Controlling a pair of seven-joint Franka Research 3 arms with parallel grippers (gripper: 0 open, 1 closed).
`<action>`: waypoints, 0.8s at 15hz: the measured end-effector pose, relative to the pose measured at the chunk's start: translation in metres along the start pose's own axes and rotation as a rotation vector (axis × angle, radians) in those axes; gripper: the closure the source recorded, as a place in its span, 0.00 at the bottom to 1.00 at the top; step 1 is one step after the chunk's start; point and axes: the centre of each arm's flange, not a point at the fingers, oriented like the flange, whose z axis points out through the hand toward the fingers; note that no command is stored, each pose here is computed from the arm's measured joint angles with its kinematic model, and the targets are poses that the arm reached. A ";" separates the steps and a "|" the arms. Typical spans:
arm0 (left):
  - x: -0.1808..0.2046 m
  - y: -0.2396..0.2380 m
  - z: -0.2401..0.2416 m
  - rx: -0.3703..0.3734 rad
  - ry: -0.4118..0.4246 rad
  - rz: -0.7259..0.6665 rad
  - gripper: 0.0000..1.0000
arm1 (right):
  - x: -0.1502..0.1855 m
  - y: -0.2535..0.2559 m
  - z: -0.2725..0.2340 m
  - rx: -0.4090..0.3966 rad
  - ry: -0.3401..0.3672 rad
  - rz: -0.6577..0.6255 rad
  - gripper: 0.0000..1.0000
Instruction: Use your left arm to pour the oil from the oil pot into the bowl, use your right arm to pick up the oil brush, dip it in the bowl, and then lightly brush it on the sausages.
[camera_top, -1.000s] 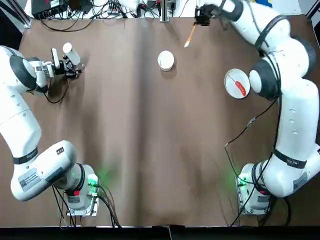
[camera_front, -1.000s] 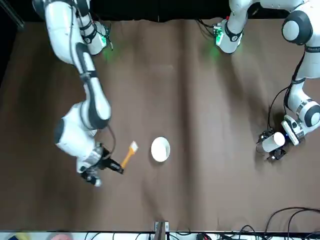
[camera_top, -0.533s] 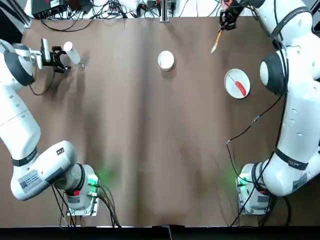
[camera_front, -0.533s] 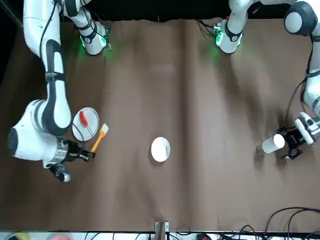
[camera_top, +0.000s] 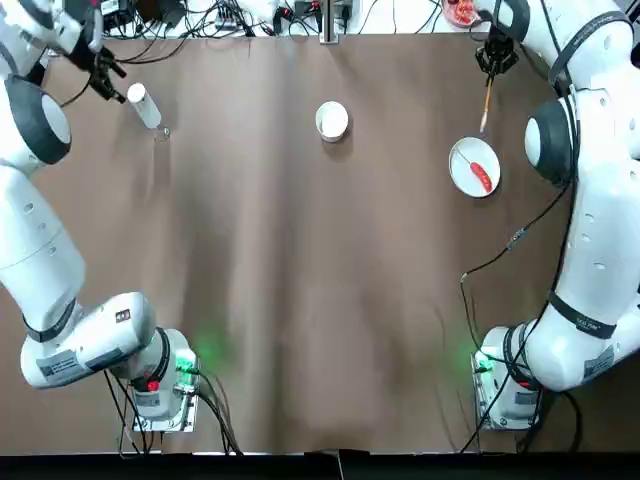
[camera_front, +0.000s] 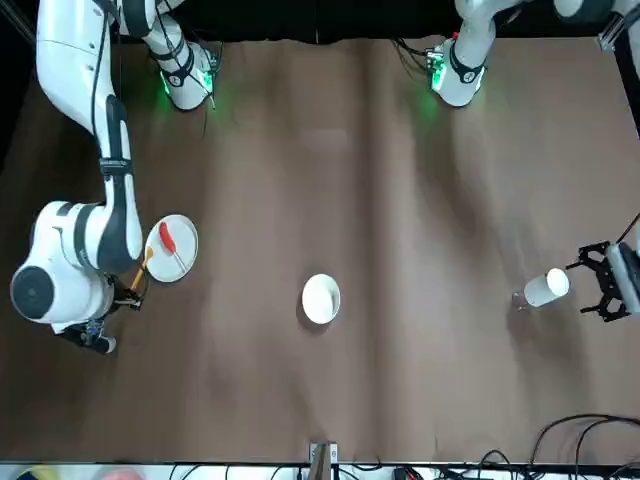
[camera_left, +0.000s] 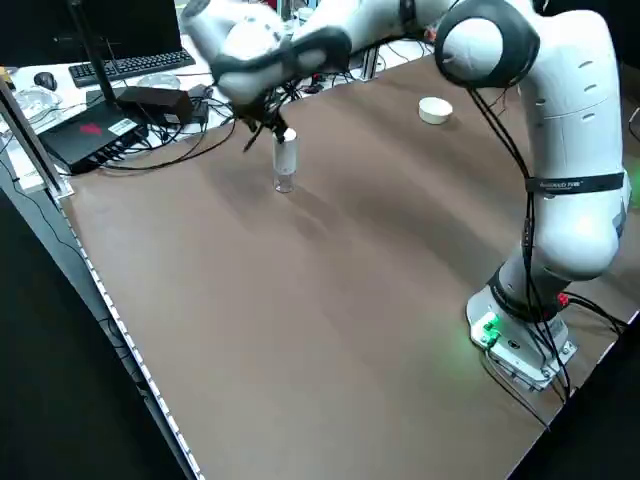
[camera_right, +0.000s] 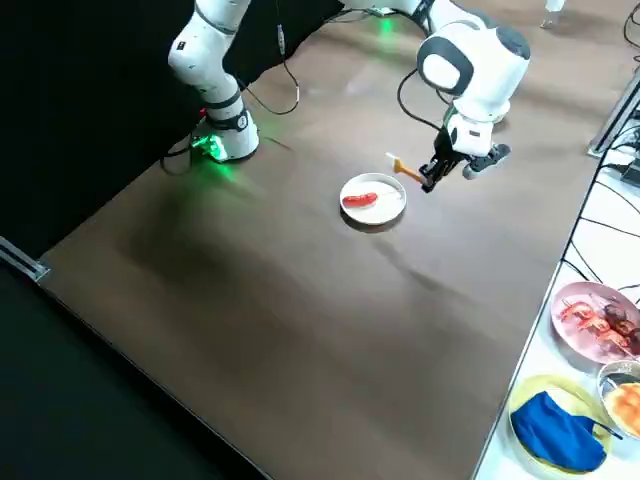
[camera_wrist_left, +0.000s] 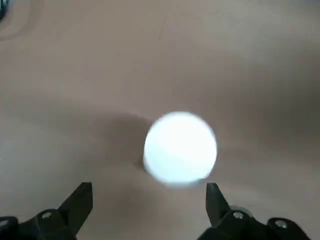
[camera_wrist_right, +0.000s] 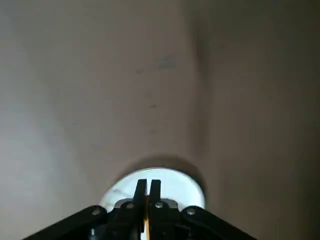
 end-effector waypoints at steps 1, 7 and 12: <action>0.027 0.002 0.001 -0.014 -0.070 -0.034 0.00 | -0.001 0.000 0.005 -0.057 0.001 -0.016 0.95; 0.170 0.032 0.029 0.009 -0.362 -0.261 0.00 | -0.031 -0.044 0.081 -0.432 -0.057 -0.173 0.95; 0.258 0.096 0.039 0.025 -0.447 -0.587 0.00 | -0.054 -0.090 0.118 -0.596 -0.051 -0.278 0.95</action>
